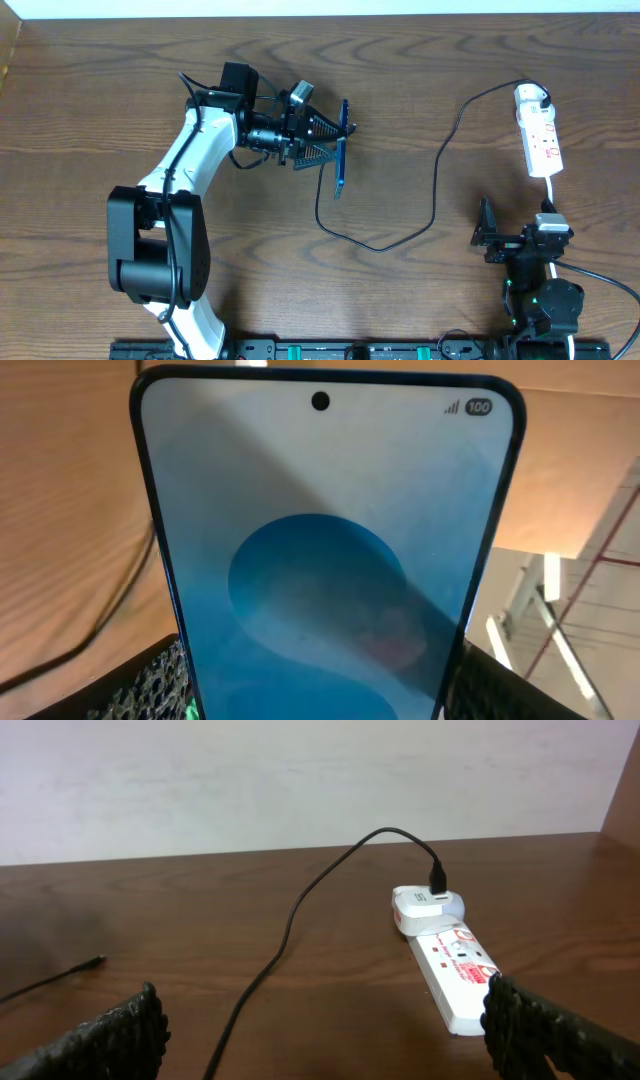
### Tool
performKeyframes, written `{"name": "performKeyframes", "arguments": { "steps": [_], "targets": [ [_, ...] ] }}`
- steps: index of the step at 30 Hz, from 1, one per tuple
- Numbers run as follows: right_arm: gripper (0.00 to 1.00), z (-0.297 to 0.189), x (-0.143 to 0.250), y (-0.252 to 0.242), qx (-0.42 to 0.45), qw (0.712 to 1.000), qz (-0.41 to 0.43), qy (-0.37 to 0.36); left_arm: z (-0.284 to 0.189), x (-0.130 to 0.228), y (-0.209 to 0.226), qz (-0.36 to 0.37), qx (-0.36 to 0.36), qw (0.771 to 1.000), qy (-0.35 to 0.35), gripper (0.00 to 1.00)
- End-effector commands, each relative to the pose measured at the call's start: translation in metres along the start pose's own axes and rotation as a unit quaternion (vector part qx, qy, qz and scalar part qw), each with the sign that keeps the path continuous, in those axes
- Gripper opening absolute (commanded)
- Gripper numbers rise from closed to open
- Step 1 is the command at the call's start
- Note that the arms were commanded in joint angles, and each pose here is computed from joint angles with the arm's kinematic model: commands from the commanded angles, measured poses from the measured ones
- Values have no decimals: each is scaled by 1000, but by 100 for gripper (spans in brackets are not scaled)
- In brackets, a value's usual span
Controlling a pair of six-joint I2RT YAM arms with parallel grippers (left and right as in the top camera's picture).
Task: Plug charger to phone and switch on socket
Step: 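Lift the phone upright with the left gripper and raise it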
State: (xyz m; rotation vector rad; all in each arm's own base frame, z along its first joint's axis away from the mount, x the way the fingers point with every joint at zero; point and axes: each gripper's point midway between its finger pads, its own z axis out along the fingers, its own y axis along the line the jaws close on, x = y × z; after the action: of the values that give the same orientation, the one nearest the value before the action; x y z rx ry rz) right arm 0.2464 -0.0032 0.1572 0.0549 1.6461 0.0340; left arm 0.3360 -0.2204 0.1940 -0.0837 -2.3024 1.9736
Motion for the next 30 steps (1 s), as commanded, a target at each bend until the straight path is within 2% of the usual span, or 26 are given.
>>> {"name": "performKeyframes", "arguments": {
  "steps": [1,8,13,16,23,30],
  "targets": [
    [99,0,1,2,-3,1000,-3,0,-3,3,-25,5,47,999,7,74],
    [99,0,1,2,-3,1000,-3,0,-3,-5,-23,-11,36,999,2,73],
    [99,0,1,2,-3,1000,-3,0,-4,-27,-2,-44,-33,998,-40,73],
    [99,0,0,2,-3,1000,-3,-3,-5,-42,-1,-55,-44,996,-63,73],
    [99,0,1,2,-2,1000,-3,0,-9,-70,-16,-48,-34,993,-102,73],
    [99,0,1,2,-2,1000,-3,0,-10,-80,-27,-59,-19,991,-116,73]
  ]
}}
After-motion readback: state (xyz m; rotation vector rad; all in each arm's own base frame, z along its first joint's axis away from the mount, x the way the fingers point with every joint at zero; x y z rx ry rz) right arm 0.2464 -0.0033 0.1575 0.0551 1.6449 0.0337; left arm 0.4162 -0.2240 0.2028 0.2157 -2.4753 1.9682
